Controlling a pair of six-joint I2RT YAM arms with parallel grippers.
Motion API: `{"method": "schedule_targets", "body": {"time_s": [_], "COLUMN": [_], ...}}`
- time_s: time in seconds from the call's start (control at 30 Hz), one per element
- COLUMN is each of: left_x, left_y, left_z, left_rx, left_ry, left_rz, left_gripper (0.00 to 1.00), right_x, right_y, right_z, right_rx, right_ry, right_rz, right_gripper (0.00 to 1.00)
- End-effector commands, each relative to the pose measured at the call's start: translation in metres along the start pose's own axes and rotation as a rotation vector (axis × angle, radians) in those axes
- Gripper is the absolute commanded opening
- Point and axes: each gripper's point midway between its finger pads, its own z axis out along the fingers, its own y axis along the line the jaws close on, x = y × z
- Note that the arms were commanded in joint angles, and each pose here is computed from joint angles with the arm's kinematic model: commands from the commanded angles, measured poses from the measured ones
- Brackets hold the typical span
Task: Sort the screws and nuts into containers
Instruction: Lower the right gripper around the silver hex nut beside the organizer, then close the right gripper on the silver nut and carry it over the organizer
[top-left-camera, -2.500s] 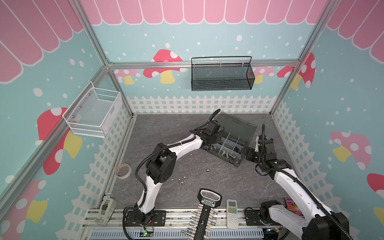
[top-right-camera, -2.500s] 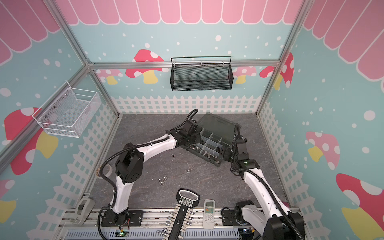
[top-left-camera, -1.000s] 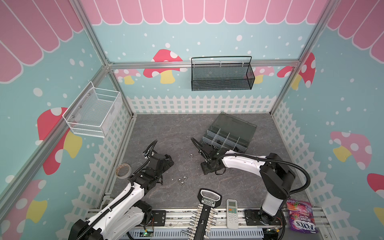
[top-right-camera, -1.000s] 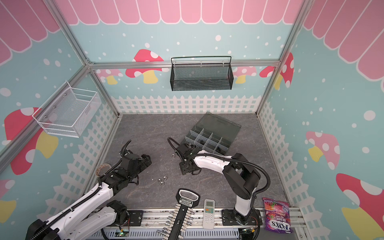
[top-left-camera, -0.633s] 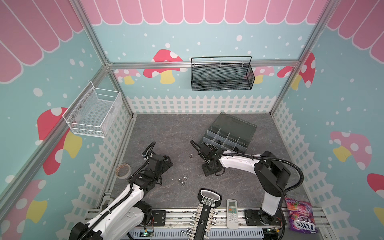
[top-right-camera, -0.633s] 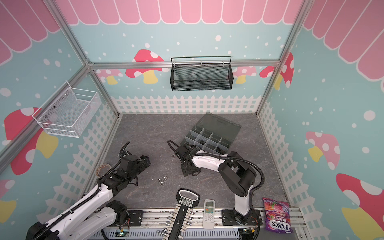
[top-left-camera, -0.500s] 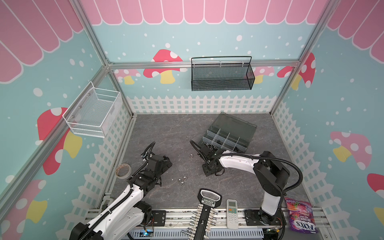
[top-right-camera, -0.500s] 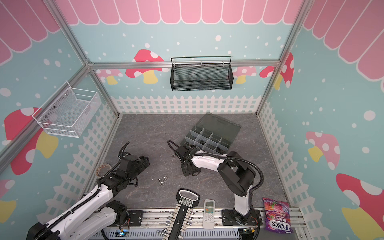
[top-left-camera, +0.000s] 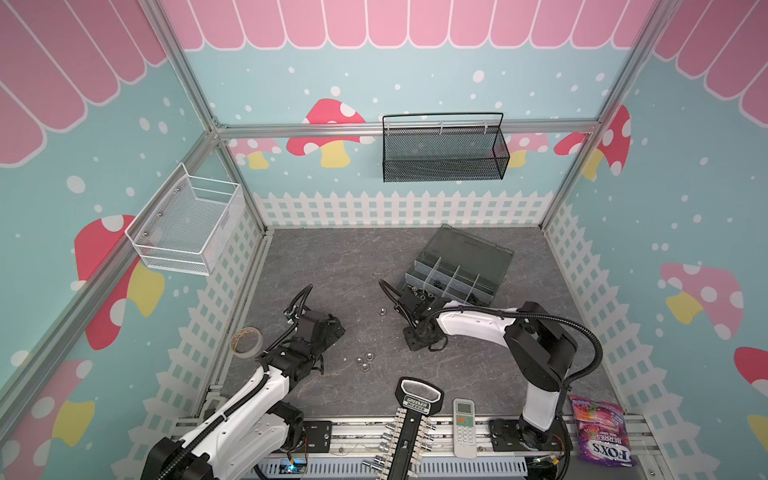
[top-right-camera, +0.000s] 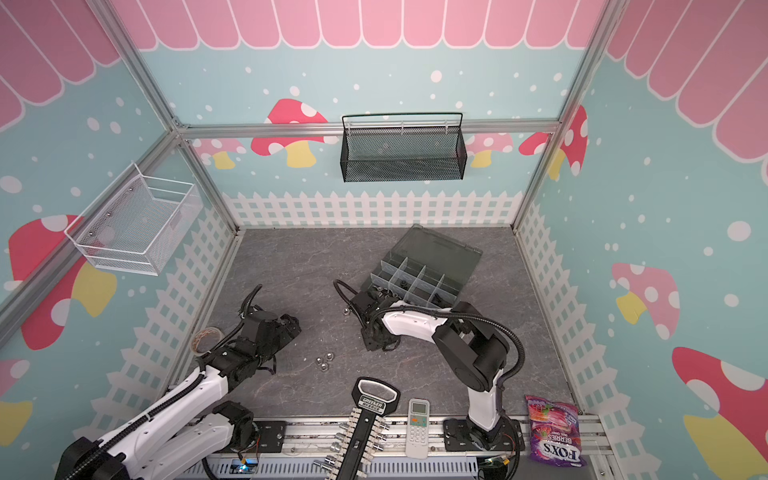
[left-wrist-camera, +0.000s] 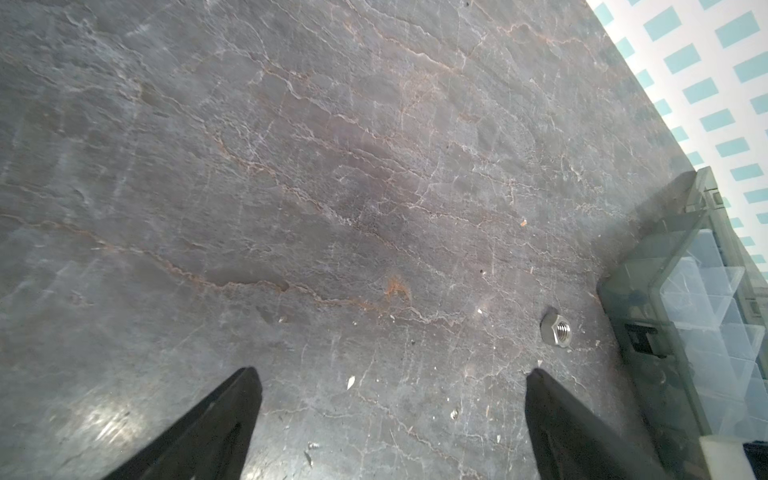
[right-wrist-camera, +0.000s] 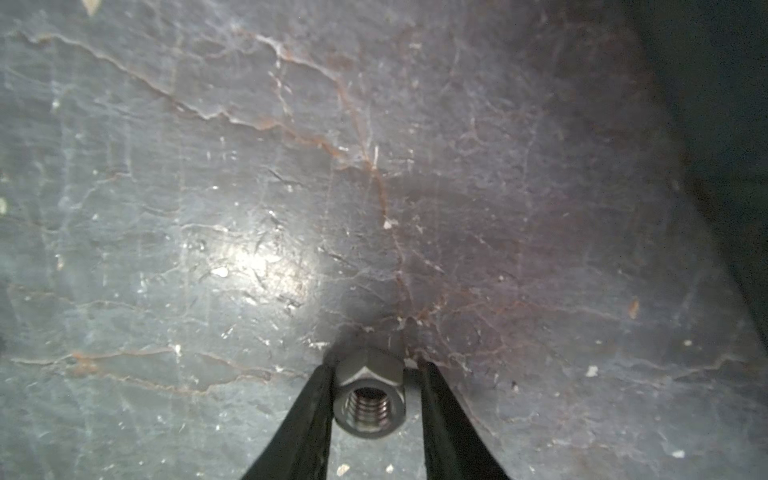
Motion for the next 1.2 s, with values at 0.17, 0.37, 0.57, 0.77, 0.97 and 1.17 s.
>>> {"method": "schedule_targets", "body": {"time_s": [0.17,0.37,0.57,0.77,0.97,1.17], "left_x": [0.000,0.000,0.000,0.000,0.001,0.001], "left_y": [0.002,0.003,0.003,0.003,0.002,0.000], "left_z": [0.002,0.003,0.003,0.003,0.004,0.006], "left_rx": [-0.004,-0.007,-0.007,-0.006,-0.007,-0.002], "left_ry": [0.002,0.005,0.005,0.006,0.010,0.012], "left_rz": [-0.028,-0.030,-0.031,-0.034,-0.035,-0.041], "left_gripper": [1.00,1.00,1.00,1.00,1.00,1.00], "right_x": [0.010,0.000,-0.024,-0.048,-0.069,-0.083], "right_y": [-0.002,-0.001,-0.002,-0.036,-0.094,-0.140], "right_z": [0.011,-0.003,-0.037,-0.071,-0.087,-0.087], "right_rx": [0.021,0.009,-0.025,-0.009,0.043,0.112], "right_ry": [0.041,-0.003,-0.105,-0.213,-0.276,-0.286], "right_rz": [-0.013,-0.002,0.025,0.113,0.215,0.263], "right_gripper": [0.20,0.15,0.15,0.15,0.15,0.16]}}
